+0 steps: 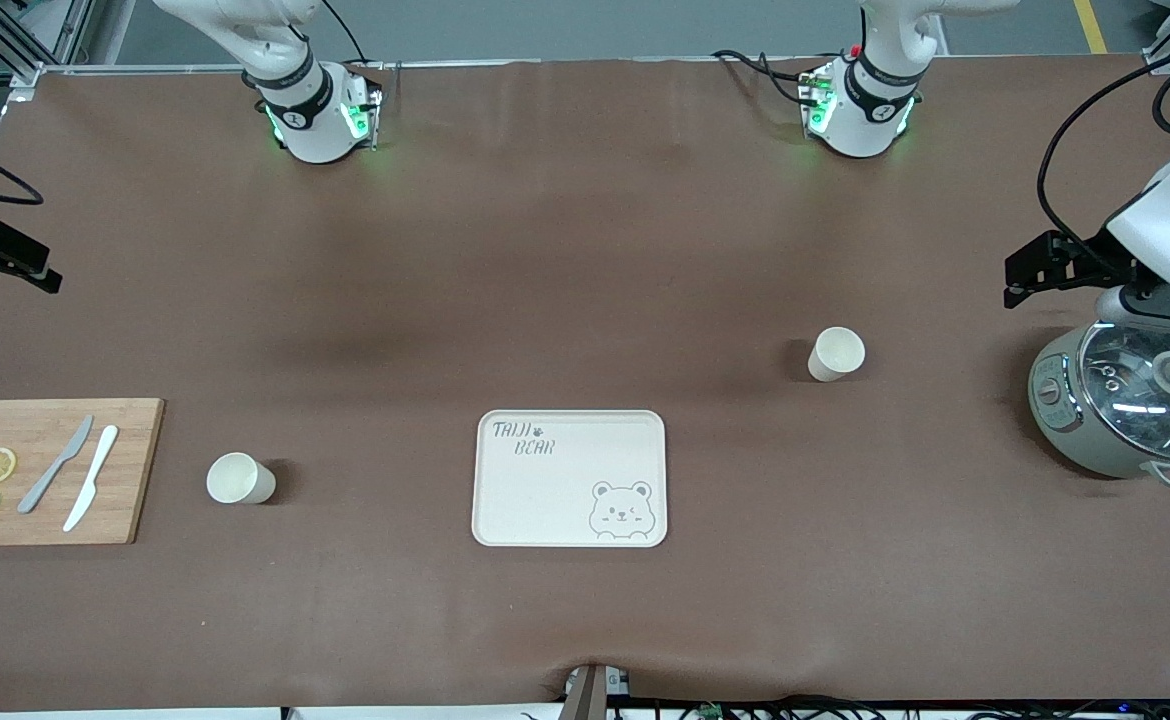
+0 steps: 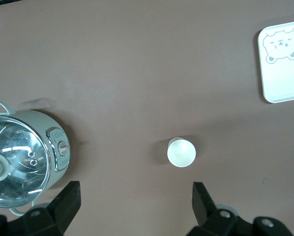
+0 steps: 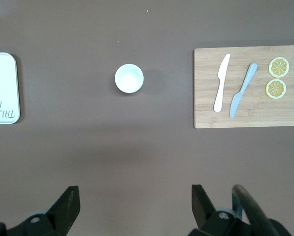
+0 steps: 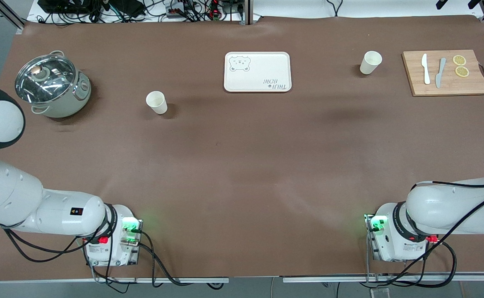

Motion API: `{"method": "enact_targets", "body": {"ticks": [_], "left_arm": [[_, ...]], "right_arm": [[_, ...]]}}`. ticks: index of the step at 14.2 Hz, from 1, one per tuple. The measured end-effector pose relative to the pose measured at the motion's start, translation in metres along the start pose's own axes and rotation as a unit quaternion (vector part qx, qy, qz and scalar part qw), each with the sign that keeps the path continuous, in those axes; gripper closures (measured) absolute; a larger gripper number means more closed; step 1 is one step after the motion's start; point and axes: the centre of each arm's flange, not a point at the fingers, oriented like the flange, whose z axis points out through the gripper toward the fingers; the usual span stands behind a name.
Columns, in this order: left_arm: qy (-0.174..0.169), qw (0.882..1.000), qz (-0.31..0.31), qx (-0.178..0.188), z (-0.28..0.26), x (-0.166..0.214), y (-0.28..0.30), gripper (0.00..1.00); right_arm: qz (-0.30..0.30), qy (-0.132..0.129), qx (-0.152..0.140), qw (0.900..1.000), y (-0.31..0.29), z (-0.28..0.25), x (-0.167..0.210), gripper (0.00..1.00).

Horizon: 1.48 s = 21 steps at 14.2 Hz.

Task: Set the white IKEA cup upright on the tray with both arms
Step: 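Reach the left gripper to one cup while the right gripper reaches the other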

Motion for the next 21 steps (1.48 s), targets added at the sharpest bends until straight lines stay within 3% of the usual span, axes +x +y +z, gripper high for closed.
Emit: {"method": "enact_targets", "body": {"ticks": [6, 12, 17, 21], "left_arm": [[-0.015, 0.999, 0.001, -0.036, 0.011, 0.001, 0.009, 0.0], [-0.049, 0.998, 0.011, -0.04, 0.09, 0.004, 0.003, 0.0], [-0.019, 0.999, 0.017, -0.034, 0.176, -0.016, 0.017, 0.0], [0.003, 0.999, 0.026, -0.028, 0.214, -0.049, 0.033, 0.0]], "right_arm": [[-0.003, -0.011, 0.001, 1.0, -0.003, 0.002, -0.002, 0.0], [-0.004, -0.026, 0.003, 1.0, -0.005, 0.006, -0.005, 0.0], [-0.014, -0.039, 0.005, 0.999, -0.015, 0.025, 0.006, 0.0], [-0.034, -0.048, 0.005, 0.998, -0.04, 0.062, 0.029, 0.0]]}}
